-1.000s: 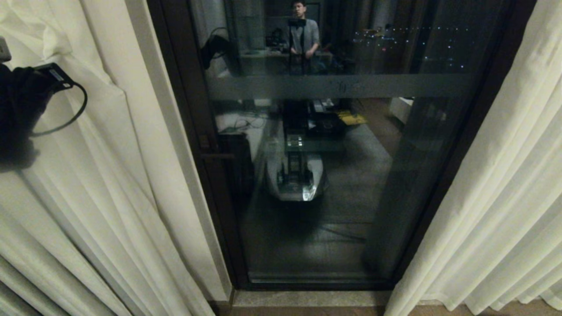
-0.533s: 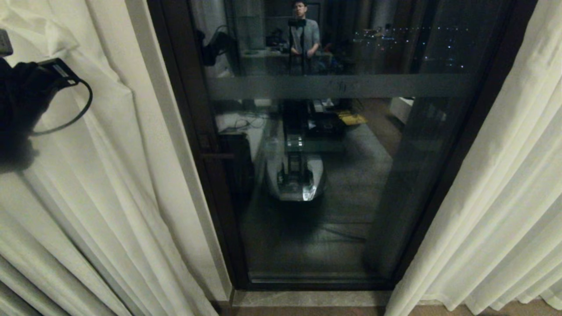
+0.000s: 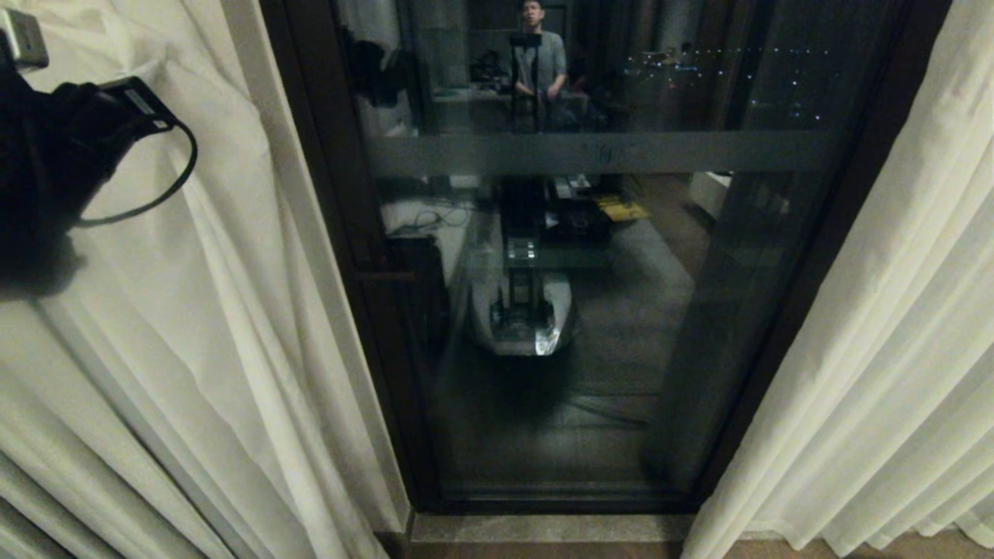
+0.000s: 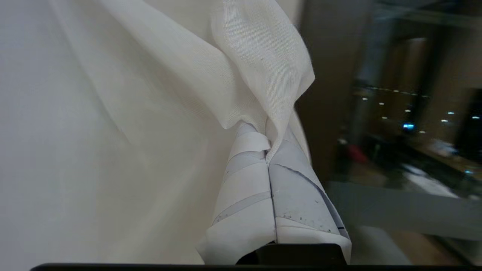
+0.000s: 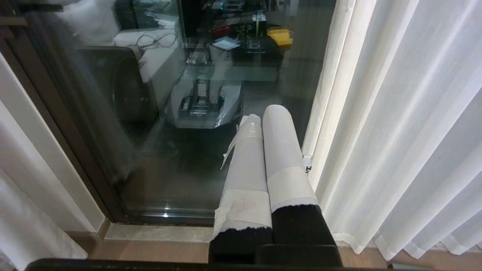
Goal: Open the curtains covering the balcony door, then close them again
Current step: Close the inner curtains on both sides
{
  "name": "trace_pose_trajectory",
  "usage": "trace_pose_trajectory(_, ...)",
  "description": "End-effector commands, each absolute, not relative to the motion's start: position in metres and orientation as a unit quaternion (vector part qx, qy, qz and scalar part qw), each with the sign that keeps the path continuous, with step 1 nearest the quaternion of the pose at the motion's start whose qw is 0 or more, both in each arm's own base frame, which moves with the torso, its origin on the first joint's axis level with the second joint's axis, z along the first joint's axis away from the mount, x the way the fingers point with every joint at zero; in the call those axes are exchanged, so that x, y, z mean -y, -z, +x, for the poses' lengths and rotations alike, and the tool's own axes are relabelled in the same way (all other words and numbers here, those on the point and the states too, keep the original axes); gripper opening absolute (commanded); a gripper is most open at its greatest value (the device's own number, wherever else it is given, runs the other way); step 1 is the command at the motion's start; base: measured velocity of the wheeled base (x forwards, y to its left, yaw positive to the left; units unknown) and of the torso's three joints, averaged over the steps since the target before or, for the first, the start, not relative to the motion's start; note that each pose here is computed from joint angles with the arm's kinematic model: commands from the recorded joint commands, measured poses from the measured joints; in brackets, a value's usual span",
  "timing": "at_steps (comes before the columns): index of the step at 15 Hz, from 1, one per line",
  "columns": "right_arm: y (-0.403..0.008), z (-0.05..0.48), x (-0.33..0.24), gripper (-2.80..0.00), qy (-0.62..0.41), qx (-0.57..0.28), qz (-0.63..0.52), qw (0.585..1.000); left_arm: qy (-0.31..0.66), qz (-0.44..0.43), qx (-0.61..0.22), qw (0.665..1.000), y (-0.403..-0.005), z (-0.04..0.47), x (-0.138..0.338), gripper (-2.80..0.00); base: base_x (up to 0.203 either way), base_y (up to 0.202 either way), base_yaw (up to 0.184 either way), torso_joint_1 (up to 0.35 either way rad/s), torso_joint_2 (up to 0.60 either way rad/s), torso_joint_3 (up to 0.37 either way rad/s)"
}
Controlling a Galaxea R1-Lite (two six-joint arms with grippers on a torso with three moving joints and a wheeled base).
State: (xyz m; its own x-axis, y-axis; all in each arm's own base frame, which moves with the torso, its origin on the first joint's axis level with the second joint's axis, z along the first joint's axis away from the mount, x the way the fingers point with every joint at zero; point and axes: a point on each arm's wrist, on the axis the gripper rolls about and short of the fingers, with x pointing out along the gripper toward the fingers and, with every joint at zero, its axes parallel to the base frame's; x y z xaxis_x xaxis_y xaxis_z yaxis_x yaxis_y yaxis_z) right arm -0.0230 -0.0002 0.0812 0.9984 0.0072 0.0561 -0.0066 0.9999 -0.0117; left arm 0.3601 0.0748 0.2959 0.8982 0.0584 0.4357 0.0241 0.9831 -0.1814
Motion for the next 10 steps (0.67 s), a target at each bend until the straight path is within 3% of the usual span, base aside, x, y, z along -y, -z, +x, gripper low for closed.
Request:
trace_pose_trajectory(1,-0.081,-0.023,0.0,-2.8,-0.004,0.028,-0.006,1.0,0.008,-0.094,0.236,0.967,-0.305,0.352,-0.061,-2.8,0.0,0.0,0.0,0.0,0.0,0.0)
trace_pose_trajectory(10,-0.081,-0.023,0.0,-2.8,-0.004,0.028,-0.006,1.0,0.049,-0.075,0.189,0.978,-0.305,0.346,-0.024,-2.8,0.0,0.0,0.0,0.0,0.0,0.0)
